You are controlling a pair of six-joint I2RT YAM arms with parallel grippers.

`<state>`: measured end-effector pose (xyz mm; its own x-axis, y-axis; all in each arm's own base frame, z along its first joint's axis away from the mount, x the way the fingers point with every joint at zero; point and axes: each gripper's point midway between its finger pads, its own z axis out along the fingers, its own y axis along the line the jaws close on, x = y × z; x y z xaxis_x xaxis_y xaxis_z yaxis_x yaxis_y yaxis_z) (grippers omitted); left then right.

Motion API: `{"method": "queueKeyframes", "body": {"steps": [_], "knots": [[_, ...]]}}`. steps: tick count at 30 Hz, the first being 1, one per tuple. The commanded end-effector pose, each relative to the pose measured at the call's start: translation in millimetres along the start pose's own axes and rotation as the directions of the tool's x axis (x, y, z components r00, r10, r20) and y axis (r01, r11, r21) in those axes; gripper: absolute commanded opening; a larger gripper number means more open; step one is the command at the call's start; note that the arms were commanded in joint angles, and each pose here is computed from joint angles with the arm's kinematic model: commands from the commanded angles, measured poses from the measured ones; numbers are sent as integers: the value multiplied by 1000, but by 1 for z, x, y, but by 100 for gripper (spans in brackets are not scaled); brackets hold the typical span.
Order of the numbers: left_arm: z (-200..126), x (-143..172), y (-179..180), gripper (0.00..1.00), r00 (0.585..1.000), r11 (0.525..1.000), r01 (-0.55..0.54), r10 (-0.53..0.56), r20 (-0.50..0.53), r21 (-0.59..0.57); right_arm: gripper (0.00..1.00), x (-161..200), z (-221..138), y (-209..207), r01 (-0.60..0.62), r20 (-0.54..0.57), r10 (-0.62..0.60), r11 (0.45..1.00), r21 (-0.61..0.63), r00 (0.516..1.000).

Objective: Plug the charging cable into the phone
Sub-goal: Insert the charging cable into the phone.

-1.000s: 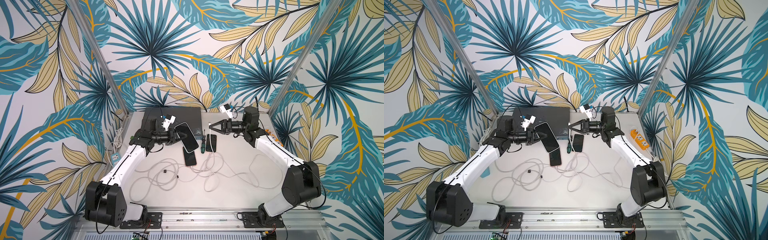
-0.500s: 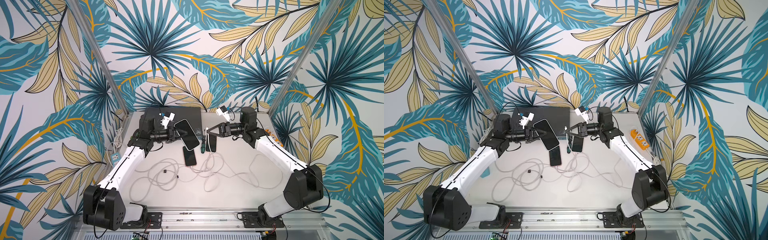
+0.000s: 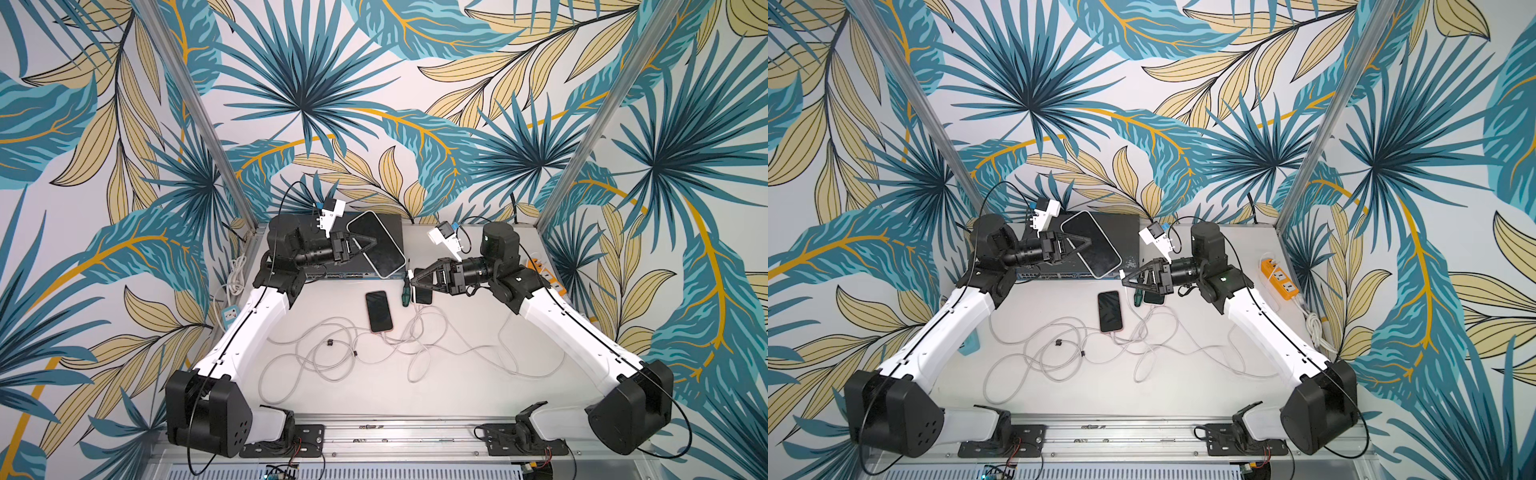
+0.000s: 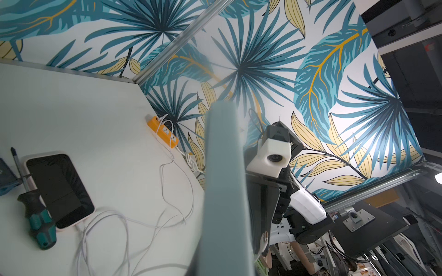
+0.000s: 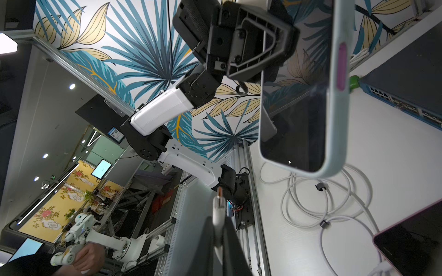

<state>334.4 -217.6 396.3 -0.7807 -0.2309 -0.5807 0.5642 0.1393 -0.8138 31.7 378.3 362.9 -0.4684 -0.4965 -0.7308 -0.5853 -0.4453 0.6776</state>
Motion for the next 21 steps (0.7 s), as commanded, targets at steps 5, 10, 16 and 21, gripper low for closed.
{"method": "queueKeyframes", "body": {"steps": [5, 10, 16, 21], "knots": [[5, -28, -47, 0, 998, 989, -65, 65, 10, 134, 0, 19, 4, 3, 27, -45, -29, 999, -27, 999], [13, -16, -48, 0, 998, 989, -16, 25, -60, 150, 0, 15, 6, 3, 61, -53, -63, 997, -36, 997], [18, -4, -48, 0, 992, 988, 16, 4, -128, 153, 0, 14, 8, 3, 73, -71, -76, 996, -51, 995], [23, 9, -54, 0, 983, 986, 7, 23, -180, 165, 0, 15, 8, 1, 73, -75, -77, 996, -55, 994]]}}
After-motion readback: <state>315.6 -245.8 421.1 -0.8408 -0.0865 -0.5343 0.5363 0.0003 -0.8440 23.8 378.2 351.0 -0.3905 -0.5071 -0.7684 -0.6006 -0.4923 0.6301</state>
